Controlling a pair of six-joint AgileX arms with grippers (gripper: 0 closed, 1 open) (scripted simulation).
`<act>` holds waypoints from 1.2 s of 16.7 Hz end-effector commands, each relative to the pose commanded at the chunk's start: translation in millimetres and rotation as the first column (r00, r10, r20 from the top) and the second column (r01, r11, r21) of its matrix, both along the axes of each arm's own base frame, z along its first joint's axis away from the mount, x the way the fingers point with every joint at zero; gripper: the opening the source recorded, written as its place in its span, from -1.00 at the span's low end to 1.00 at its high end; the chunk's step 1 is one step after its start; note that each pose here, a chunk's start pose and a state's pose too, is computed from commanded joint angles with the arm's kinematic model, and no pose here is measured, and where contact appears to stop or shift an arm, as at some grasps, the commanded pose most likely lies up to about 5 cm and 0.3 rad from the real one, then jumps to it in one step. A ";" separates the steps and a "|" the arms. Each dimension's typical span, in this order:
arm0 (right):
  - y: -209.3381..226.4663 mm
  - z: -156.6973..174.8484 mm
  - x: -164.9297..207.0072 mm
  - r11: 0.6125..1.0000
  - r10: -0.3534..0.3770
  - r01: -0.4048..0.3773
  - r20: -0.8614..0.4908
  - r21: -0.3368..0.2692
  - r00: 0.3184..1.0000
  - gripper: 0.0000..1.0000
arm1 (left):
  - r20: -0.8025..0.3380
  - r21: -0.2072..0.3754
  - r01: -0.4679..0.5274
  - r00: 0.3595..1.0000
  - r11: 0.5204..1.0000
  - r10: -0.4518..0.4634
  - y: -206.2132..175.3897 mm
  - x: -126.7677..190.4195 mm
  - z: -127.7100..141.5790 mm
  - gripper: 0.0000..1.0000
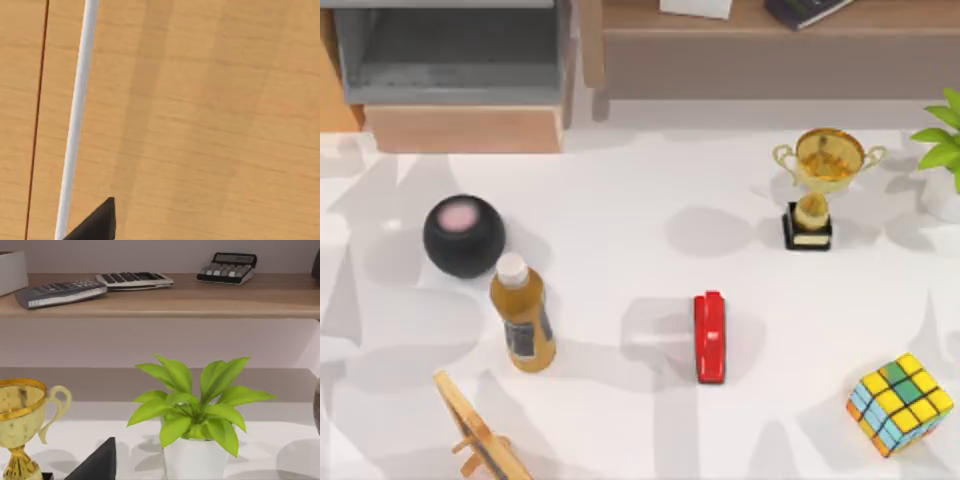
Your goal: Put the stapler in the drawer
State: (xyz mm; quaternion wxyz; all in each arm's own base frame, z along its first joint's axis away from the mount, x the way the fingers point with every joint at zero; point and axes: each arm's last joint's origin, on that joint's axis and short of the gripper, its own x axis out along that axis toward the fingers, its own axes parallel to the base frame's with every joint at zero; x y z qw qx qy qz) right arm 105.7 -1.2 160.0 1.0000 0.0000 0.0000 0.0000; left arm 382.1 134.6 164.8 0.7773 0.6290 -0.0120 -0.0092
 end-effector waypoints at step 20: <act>0.0 0.0 0.0 1.000 0.000 0.000 0.000 0.000 1.000 1.00 | -0.001 0.209 -0.010 1.000 0.978 0.010 35.9 50.3 -69.7 1.00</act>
